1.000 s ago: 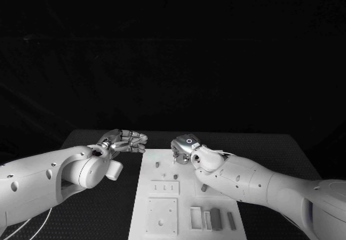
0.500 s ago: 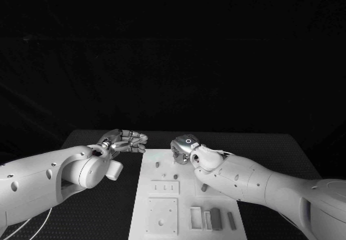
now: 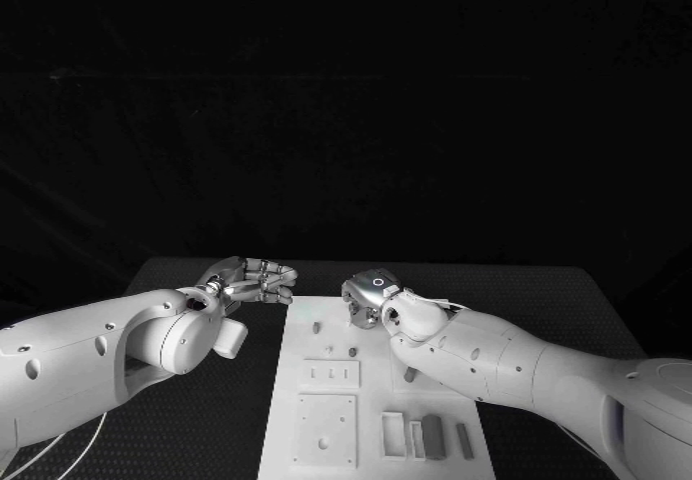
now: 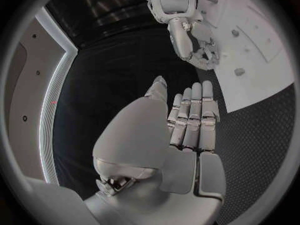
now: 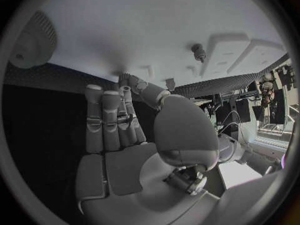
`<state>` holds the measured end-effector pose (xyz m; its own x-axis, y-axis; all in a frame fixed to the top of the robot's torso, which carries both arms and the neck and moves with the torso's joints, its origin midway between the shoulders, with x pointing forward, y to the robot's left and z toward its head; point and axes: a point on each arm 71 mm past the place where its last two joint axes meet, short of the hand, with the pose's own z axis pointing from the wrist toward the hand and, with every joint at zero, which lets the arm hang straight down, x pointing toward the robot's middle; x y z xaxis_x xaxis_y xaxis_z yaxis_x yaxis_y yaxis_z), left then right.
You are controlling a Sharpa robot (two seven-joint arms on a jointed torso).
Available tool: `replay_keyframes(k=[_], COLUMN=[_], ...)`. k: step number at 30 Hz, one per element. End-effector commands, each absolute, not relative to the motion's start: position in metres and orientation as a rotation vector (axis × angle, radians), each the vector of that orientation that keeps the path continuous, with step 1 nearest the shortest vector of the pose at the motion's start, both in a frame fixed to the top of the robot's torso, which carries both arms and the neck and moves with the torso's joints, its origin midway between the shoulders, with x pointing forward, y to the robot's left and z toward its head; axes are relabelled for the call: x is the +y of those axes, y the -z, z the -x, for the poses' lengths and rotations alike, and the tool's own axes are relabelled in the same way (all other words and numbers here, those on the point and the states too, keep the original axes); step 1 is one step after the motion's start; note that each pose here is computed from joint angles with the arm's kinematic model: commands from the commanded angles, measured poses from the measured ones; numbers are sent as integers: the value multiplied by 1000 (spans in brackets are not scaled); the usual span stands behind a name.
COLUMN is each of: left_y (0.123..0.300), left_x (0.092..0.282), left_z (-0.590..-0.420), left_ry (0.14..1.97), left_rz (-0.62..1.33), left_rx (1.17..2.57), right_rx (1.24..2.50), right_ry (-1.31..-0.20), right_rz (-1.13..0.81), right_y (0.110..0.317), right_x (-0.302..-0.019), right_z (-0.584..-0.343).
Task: Assemble the parts on the task board
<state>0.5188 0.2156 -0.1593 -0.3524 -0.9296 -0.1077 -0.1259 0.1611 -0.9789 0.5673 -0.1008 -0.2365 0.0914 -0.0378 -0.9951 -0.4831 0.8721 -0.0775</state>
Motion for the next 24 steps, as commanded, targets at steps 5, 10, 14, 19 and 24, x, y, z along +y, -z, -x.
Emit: replay_keyframes(k=[5,10,14,19,24], left_y=[157,157,157,157,157], left_x=[214,216,219,222,228], left_z=[-518,-518,-518,-520,-521], left_ry=[1293,1290,1284,1276,1261], left_rz=[1015,1017,1020,1024,1032], left_rx=[1649,1649,1643,1633,1623], right_rx=[1500,1480,1448,1429,1393], right_ry=[-343,-350,-365,-385,-409], right_rz=[435,406,362,334,326], right_y=[242,240,235,231,220], right_x=[-105,-109,-113,-117,-120], right_z=[-567,-567,-566,-565,-563])
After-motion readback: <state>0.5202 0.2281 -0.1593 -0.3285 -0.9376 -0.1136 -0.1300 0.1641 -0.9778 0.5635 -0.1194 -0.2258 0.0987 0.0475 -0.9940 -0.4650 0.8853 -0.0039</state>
